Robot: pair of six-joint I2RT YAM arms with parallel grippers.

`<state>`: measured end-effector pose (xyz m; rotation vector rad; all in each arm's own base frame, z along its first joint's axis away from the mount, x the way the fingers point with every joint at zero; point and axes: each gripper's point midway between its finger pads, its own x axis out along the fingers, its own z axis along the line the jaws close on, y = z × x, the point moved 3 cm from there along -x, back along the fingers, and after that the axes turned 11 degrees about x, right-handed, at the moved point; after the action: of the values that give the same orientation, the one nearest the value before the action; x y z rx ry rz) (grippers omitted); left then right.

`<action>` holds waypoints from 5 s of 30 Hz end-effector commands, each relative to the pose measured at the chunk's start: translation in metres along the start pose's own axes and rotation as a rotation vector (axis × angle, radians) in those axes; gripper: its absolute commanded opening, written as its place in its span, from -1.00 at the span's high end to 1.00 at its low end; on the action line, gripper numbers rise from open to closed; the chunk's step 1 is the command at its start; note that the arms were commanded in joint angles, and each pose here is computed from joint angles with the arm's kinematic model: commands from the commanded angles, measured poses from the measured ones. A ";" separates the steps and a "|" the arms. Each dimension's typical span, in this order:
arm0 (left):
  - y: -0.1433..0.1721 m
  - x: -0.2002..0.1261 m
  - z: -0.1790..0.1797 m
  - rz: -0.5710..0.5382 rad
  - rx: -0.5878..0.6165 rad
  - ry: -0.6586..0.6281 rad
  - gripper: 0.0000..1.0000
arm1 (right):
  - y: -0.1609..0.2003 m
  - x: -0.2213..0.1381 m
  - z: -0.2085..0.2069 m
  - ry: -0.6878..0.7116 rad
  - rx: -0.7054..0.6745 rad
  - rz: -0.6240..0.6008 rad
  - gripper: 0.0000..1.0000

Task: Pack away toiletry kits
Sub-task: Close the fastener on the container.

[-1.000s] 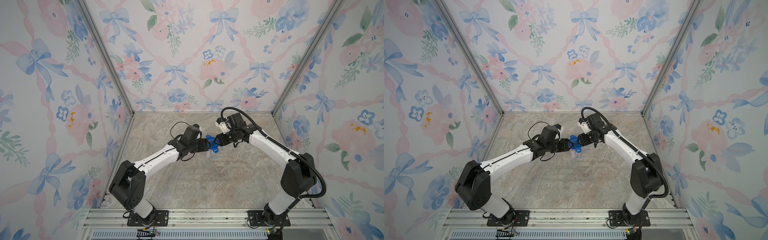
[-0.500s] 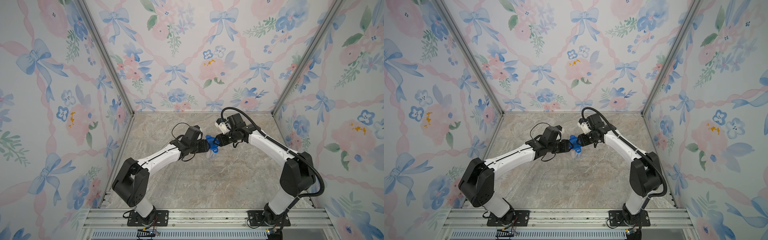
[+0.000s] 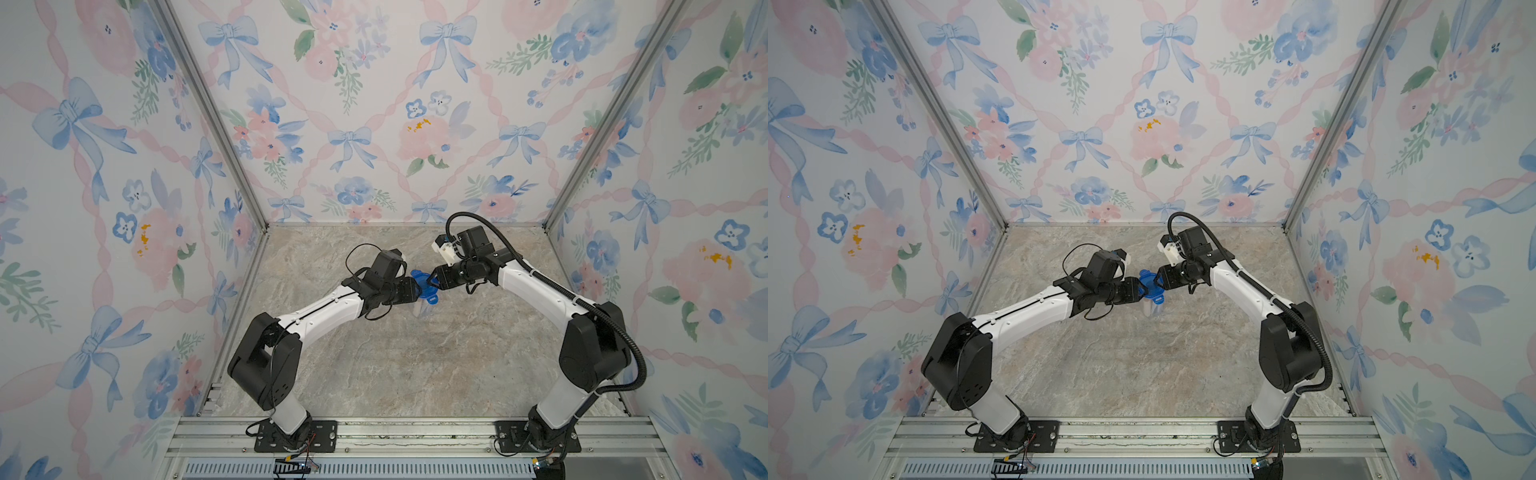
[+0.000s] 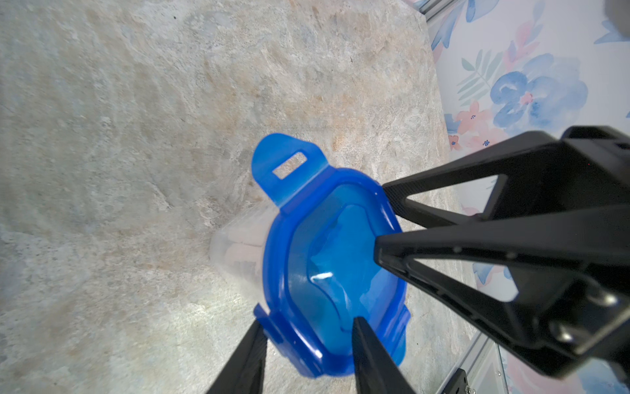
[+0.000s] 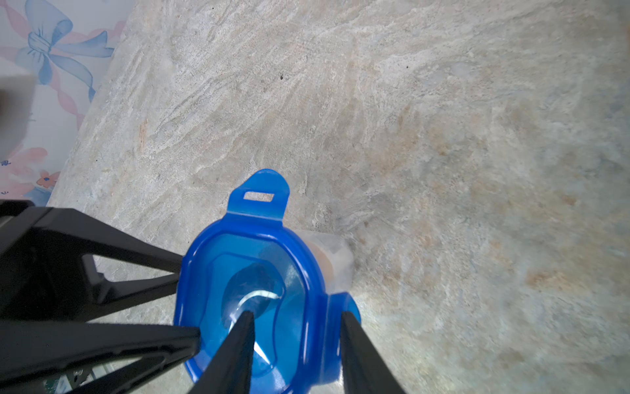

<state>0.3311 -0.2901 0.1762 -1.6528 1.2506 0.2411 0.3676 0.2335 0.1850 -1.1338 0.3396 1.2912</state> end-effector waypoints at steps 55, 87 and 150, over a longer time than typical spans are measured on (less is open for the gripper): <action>-0.023 -0.032 0.014 -0.066 0.033 0.024 -0.68 | 0.019 -0.050 -0.002 0.006 0.031 -0.069 -0.70; -0.059 0.056 0.000 0.121 0.408 0.118 -0.28 | 0.039 -0.018 -0.012 0.020 0.006 -0.030 -0.38; 0.020 0.050 0.003 0.301 0.277 0.165 0.16 | 0.019 0.023 -0.036 -0.096 0.166 -0.102 -0.14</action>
<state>0.3811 -0.3141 0.1810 -1.3572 1.3722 -0.0341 0.3600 0.1918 0.1171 -0.9435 0.4693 1.2119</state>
